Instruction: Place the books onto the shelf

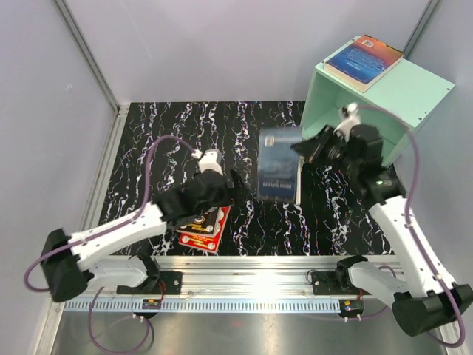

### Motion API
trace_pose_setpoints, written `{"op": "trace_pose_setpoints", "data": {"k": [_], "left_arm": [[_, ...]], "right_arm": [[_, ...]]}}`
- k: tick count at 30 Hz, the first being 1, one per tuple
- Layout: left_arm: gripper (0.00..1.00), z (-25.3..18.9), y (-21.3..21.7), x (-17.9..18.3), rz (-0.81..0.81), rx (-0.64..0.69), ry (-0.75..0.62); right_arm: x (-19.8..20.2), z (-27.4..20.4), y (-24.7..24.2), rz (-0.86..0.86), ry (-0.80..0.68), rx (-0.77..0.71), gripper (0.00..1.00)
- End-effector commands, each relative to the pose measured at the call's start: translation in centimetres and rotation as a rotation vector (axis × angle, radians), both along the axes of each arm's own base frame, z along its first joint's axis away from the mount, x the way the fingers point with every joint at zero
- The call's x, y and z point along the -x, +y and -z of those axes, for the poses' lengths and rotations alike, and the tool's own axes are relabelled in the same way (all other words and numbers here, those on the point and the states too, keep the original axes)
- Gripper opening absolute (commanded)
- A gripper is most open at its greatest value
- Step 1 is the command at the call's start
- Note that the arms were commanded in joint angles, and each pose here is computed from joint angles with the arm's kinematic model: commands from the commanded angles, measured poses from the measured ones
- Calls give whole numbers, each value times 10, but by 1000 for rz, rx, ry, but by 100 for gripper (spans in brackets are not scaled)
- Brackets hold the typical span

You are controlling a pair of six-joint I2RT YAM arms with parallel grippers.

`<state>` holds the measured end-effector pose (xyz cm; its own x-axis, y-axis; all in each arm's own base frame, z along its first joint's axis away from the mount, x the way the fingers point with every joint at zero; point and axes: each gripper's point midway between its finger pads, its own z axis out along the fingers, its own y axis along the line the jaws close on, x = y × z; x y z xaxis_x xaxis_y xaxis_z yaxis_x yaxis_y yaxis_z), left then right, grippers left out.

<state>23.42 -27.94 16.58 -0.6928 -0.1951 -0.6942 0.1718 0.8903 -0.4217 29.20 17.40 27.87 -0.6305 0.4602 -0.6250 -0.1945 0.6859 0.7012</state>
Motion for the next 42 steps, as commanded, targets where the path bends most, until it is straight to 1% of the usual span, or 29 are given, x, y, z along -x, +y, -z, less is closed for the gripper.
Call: {"op": "trace_pose_setpoints", "data": {"k": [1, 2, 3, 4, 5, 6, 7, 8, 9, 10, 11, 12, 13, 14, 15, 16, 17, 18, 19, 23, 30, 31, 35, 36, 37, 38, 40, 41, 42], "left_arm": [[99, 0, 35, 11, -55, -24, -18], [99, 8, 40, 16, -56, -28, -5], [99, 6, 43, 20, -53, -10, -7], [99, 9, 45, 24, -58, 0, 6], [99, 11, 46, 27, -54, 9, 17], [99, 17, 49, 32, -50, 13, 32], [99, 19, 49, 35, -51, 25, 41], [99, 21, 49, 39, -44, 29, 48], [99, 26, 52, 43, -44, 30, 52], [99, 27, 53, 44, -48, 37, 55], [99, 30, 54, 46, -47, 38, 58], [99, 29, 54, 48, -47, 46, 55], [99, 32, 55, 49, -42, 42, 56], [99, 32, 55, 49, -42, 41, 54], [99, 33, 56, 48, -41, 32, 52], [99, 33, 55, 48, -40, 30, 50], [99, 32, 55, 47, -39, 26, 44], [99, 33, 55, 46, -35, 15, 43], [99, 33, 54, 46, -30, 8, 42], [99, 35, 50, 41, -26, -19, 41], [99, 49, 43, 40, -19, -26, 71], [99, 50, 42, 41, -15, -26, 76], [99, 54, 40, 41, -15, -30, 87], [99, 54, 39, 40, -13, -33, 87], [99, 54, 39, 40, -13, -33, 87], [99, 54, 39, 40, -14, -38, 88], [99, 54, 39, 40, -13, -39, 89], [99, 54, 39, 41, -10, -39, 88], [99, 54, 39, 40, -14, -40, 88]], "right_arm": [[-7, -99, -24, 111, -188, 72, 0], [-7, -148, -32, 133, -291, 94, 0], [-14, -169, -38, 164, -332, 119, 0], [-40, -172, -44, 217, -318, 171, 0], [-50, -180, -56, 245, -319, 228, 0], [-48, -241, -68, 291, -438, 204, 0], [-79, -237, -67, 272, -406, 214, 0], [-76, -287, -105, 370, -486, 162, 0], [-85, -299, -114, 370, -499, 118, 0], [-118, -291, -129, 338, -464, 66, 0], [-113, -326, -162, 410, -519, -32, 0], [-123, -330, -177, 416, -523, -79, 0], [-149, -316, -185, 366, -486, -135, 0], [-157, -330, -194, 361, -513, -236, 0], [-166, -330, -216, 382, -519, -271, 0], [-189, -318, -229, 372, -514, -303, 0], [-196, -318, -236, 374, -505, -346, 0], [-206, -310, -246, 384, -491, -360, 0], [-228, -286, -257, 389, -442, -380, 0], [-255, -253, -271, 405, -387, -393, 0], [-263, -221, -291, 490, -326, -347, 0], [-267, -208, -295, 501, -291, -346, 0], [-266, -189, -303, 534, -239, -317, 1], [-266, -186, -306, 545, -230, -310, 4], [-264, -184, -307, 555, -219, -305, 11], [-263, -179, -312, 564, -211, -296, 44], [-261, -176, -315, 565, -198, -299, 82], [-260, -174, -317, 568, -191, -300, 100], [-259, -172, -319, 564, -183, -301, 100]]}}
